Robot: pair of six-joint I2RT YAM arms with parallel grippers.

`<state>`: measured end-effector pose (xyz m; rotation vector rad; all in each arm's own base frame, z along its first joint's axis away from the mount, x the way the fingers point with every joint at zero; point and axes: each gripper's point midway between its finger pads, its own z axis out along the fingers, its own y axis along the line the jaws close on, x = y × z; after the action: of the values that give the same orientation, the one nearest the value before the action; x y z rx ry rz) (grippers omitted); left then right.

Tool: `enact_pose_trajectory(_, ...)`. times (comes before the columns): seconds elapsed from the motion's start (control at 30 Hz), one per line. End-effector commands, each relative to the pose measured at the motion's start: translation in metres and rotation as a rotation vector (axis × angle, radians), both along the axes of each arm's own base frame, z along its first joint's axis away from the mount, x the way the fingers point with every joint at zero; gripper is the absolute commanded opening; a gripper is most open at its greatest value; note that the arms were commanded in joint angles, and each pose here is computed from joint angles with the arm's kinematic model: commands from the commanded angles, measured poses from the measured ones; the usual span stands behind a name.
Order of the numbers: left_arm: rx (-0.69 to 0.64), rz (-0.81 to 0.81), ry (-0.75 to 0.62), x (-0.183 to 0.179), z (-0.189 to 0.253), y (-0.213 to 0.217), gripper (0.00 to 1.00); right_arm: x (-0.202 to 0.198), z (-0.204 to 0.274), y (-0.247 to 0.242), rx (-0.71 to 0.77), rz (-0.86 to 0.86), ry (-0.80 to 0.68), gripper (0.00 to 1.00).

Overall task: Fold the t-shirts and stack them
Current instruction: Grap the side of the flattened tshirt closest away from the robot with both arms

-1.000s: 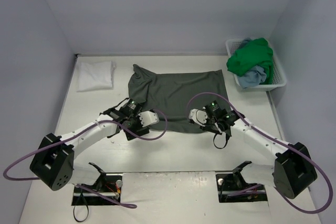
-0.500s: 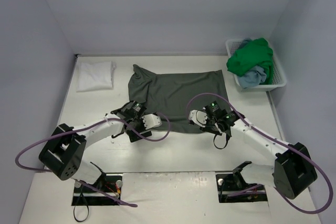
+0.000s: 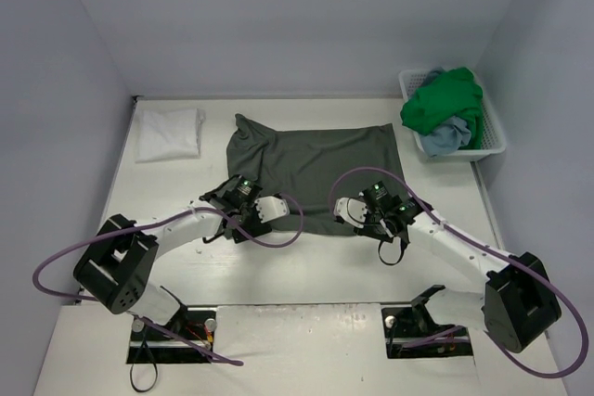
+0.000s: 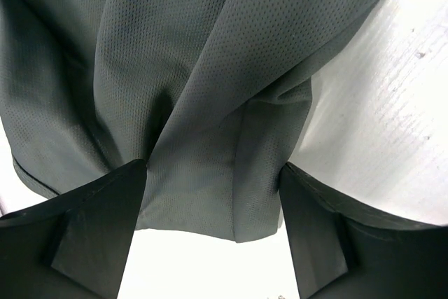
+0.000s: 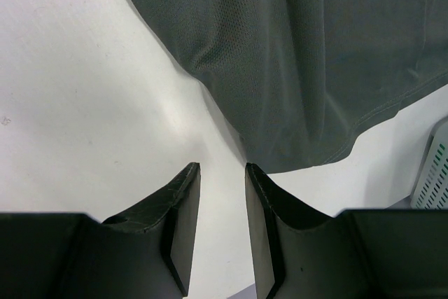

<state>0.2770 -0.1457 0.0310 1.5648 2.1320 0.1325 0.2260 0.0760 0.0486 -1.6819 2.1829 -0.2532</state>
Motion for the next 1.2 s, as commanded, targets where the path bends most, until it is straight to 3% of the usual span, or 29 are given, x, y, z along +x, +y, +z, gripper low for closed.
enact_pose_trajectory(0.0,0.013,-0.032,0.071,-0.010,-0.019,-0.002,0.71,0.003,0.009,0.002,0.012,0.010,-0.021,0.29)
enact_pose_trajectory(0.33,-0.007,-0.046,0.112,-0.021,-0.018,-0.003,0.68,0.004,0.015,0.003,0.036,0.009,-0.045,0.29)
enact_pose_trajectory(0.47,-0.018,-0.044,0.092,-0.020,-0.009,-0.002,0.64,-0.003,0.008,0.000,0.026,0.015,-0.021,0.33)
enact_pose_trajectory(0.5,-0.028,-0.041,0.088,-0.021,-0.004,-0.003,0.44,-0.005,0.004,0.000,0.024,0.019,-0.008,0.34)
enact_pose_trajectory(0.53,-0.039,-0.039,0.084,-0.020,-0.002,-0.005,0.43,-0.005,0.003,0.001,0.025,0.022,0.000,0.36)
enact_pose_trajectory(0.57,-0.043,-0.014,0.078,-0.018,-0.001,-0.005,0.04,-0.006,0.002,0.002,0.027,0.026,0.006,0.37)
enact_pose_trajectory(0.6,-0.042,-0.006,0.076,-0.016,-0.001,-0.005,0.00,-0.007,-0.001,0.002,0.024,0.028,0.019,0.38)
enact_pose_trajectory(0.83,-0.066,0.012,0.070,-0.014,0.012,-0.009,0.00,-0.012,-0.017,0.011,0.025,0.052,0.104,0.38)
enact_pose_trajectory(1.17,-0.159,0.006,0.012,-0.013,0.068,-0.018,0.00,-0.019,-0.028,0.025,0.027,0.084,0.163,0.38)
